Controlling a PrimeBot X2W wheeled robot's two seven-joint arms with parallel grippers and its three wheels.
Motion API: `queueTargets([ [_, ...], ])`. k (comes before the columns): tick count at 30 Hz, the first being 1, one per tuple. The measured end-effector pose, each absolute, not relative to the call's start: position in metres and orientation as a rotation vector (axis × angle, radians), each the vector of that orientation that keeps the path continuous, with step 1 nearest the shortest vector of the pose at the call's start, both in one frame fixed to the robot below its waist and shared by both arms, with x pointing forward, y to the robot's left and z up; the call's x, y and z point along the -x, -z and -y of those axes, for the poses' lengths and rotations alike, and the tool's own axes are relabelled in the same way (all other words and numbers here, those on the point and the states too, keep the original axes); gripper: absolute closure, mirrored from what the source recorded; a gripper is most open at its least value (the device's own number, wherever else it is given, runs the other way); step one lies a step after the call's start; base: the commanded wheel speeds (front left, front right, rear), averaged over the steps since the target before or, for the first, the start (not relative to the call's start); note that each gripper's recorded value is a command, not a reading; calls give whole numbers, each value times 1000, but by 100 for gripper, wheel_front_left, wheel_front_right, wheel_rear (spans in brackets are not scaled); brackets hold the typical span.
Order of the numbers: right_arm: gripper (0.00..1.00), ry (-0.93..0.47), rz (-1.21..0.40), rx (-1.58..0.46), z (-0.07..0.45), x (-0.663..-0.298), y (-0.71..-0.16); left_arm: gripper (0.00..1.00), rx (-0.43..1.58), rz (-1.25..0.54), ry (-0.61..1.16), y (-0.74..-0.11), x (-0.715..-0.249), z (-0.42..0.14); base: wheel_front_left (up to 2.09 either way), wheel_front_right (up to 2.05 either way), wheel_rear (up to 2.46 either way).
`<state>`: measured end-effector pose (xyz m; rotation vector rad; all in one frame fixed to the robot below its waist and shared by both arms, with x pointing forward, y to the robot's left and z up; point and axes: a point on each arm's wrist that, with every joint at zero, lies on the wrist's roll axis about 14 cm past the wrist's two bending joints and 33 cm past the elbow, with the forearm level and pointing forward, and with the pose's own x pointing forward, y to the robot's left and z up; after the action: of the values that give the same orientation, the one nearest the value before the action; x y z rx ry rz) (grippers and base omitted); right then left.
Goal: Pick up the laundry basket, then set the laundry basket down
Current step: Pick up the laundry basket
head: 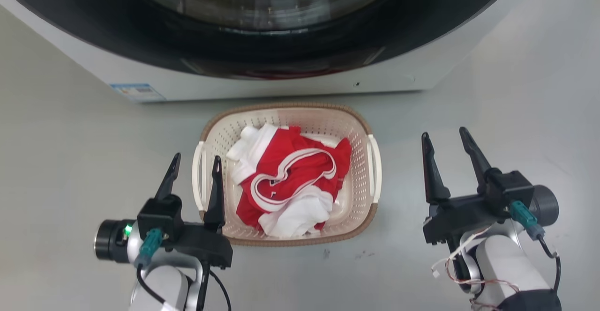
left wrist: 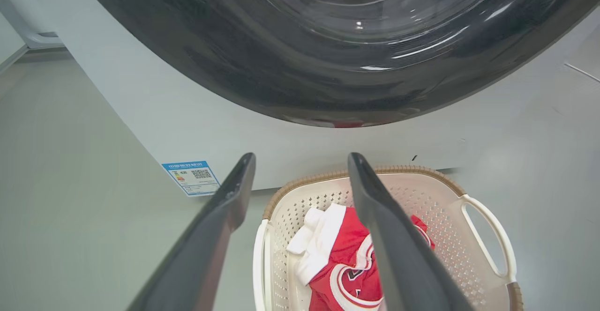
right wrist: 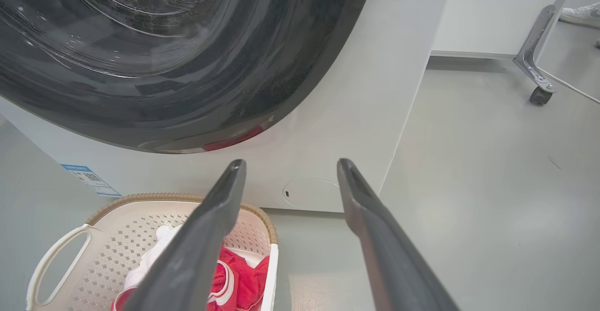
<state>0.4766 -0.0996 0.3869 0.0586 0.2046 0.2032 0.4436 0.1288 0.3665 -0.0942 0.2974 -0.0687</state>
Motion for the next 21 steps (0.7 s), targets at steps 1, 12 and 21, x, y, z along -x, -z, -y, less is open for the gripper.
queueTargets([
  [1,0,-206,-216,-59,99,-479,-381,0,94,-312,67,-360,-445,-129,0,0,0],
  [12,0,-233,-321,-62,86,-510,-320,0,110,-459,20,-295,-469,-142,0,0,0],
  [21,0,-240,-412,-71,80,-522,-265,0,103,-570,-3,-242,-477,-148,0,0,0],
])
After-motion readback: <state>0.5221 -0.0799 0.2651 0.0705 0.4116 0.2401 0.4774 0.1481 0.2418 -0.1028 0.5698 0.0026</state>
